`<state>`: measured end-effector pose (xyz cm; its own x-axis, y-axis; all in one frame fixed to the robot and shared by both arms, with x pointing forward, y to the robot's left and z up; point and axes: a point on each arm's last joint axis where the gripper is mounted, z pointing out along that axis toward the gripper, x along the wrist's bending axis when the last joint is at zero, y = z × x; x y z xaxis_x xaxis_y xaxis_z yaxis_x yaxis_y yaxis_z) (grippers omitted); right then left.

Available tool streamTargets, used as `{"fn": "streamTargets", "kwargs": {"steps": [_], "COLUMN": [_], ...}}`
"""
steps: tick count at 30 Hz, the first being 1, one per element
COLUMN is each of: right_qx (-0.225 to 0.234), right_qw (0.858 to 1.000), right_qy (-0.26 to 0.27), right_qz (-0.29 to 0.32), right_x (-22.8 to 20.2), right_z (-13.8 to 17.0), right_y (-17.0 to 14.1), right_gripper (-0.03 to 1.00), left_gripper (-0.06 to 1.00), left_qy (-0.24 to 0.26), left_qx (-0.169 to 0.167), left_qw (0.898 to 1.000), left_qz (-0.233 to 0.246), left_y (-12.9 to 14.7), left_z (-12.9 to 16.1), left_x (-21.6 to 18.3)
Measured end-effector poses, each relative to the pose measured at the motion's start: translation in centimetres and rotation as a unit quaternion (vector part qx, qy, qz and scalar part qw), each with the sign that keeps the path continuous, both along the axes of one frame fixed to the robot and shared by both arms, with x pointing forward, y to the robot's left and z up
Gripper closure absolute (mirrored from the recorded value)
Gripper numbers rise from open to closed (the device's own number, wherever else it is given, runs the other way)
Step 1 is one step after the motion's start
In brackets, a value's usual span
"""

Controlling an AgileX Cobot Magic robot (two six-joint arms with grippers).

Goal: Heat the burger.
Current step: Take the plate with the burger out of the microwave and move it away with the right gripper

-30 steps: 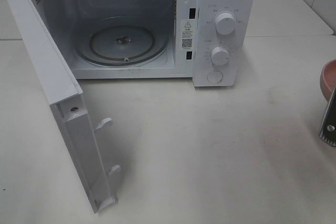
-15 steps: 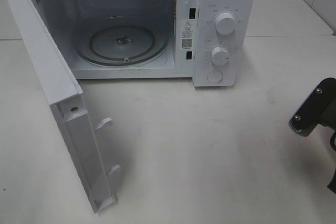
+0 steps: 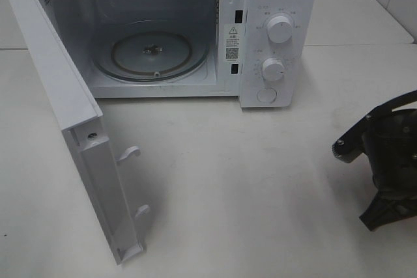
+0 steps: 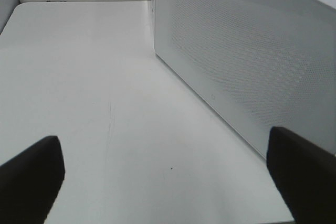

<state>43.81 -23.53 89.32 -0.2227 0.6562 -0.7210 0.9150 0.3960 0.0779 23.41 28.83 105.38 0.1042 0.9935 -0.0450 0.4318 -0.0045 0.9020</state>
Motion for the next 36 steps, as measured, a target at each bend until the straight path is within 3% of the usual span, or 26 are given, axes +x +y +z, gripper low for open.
{"fn": "streamTargets", "kwargs": {"steps": [6, 21, 23, 26, 28, 29, 31, 36], "right_qx": [-0.001, -0.035, -0.037, -0.039, -0.042, -0.042, -0.011, 0.042], "right_qw": [0.999, 0.999, 0.999, 0.999, 0.999, 0.999, 0.999, 0.999], "right_qy": [-0.006, 0.006, 0.005, 0.005, 0.008, 0.008, 0.007, -0.009], "right_qz": [-0.039, -0.02, -0.02, -0.021, -0.027, -0.027, -0.031, -0.022], "right_x": [2.1, 3.6, 3.6, 3.6, 3.5, 3.5, 3.4, 3.2], "right_z": [-1.5, -4.5, -4.4, -4.4, -3.9, -3.9, -2.8, -0.4], "right_y": [-0.1, 0.2, 0.2, 0.2, 0.1, 0.1, 0.4, 0.8], "right_gripper": [0.83, 0.79, 0.69, 0.65, 0.55, 0.55, 0.44, 0.4], "left_gripper": [-0.04, -0.04, -0.04, -0.04, -0.04, -0.04, -0.04, -0.04], "left_qy": [0.0, 0.0, 0.0, 0.0, 0.0, 0.0, 0.0, 0.0], "left_qx": [0.0, 0.0, 0.0, 0.0, 0.0, 0.0, 0.0, 0.0], "left_qw": [1.0, 1.0, 1.0, 1.0, 1.0, 1.0, 1.0, 1.0], "left_qz": [0.0, 0.0, 0.0, 0.0, 0.0, 0.0, 0.0, 0.0], "left_y": [0.0, 0.0, 0.0, 0.0, 0.0, 0.0, 0.0, 0.0], "left_z": [0.0, 0.0, 0.0, 0.0, 0.0, 0.0, 0.0, 0.0], "left_x": [0.0, 0.0, 0.0, 0.0, 0.0, 0.0, 0.0, 0.0]}}
